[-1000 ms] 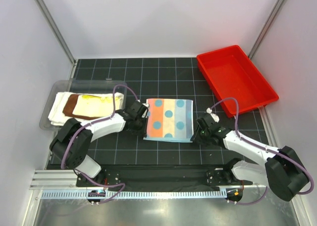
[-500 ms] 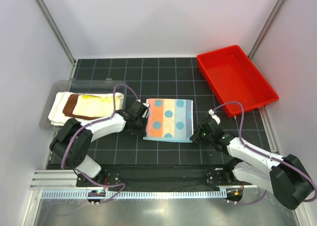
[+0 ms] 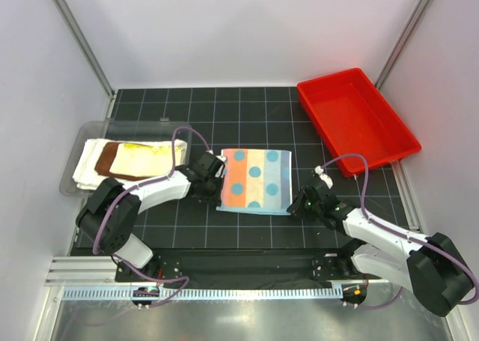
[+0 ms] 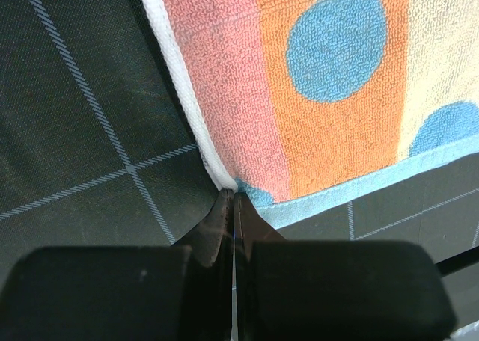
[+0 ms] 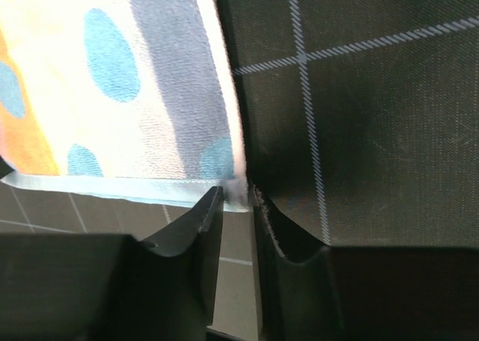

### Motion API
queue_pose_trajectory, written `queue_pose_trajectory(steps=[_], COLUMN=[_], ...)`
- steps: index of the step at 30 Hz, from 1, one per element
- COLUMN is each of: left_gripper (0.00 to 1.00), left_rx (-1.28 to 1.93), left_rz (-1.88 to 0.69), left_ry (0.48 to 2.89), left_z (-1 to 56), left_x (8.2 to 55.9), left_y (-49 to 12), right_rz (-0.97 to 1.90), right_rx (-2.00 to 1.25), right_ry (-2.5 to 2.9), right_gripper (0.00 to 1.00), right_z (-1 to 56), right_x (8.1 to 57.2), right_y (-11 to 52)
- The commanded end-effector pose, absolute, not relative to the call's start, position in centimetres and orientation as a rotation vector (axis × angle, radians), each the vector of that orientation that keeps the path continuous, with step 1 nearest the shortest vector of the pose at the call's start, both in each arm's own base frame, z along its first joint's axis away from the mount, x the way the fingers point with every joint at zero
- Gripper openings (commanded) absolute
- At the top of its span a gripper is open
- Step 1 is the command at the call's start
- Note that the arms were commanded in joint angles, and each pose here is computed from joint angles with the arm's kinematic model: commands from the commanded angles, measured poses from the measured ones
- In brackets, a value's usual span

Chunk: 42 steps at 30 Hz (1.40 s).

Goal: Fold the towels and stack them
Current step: Fold the towel

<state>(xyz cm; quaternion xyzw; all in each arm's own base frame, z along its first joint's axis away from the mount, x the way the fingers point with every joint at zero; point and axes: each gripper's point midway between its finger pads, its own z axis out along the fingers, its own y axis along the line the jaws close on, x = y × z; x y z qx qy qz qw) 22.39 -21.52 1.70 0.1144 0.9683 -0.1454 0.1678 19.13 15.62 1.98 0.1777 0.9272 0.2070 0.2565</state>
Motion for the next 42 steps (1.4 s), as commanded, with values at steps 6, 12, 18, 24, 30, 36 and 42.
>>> queue_pose_trajectory(steps=[6,12,18,24,30,36,42], left_gripper=[0.00,0.12,0.27,0.28,0.28,0.28,0.28], left_rx=[0.354,0.228,0.237,0.385,0.403,0.461,0.408], left_rz=[-0.317,-0.438,-0.301,-0.324,-0.270,-0.180,-0.099], left_ry=[2.797,2.750,2.658,2.610,2.597,2.616,2.652], left_z=[0.7,3.5,8.0,9.5,8.2,5.3,3.5], left_x=[21.5,20.8,24.1,29.9,36.3,39.7,40.7], left_y=[-19.9,-21.8,-21.2,-23.7,-23.8,-23.3,-21.9], right_rz=[0.579,0.414,0.459,0.418,0.445,0.485,0.355], right_rx=[0.423,0.402,0.424,0.289,0.151,0.119,0.092], right_ry=[2.494,2.536,2.502,2.363,2.414,2.442,2.495], right_gripper=[0.01,0.10,0.56,0.27,0.06,0.05,0.05], right_z=[1.8,2.3,6.0,11.0,10.3,7.8,4.3], right_x=[19.1,18.2,18.9,26.3,34.4,39.3,41.1], right_y=[15.6,13.3,14.0,15.1,16.3,16.8,14.7])
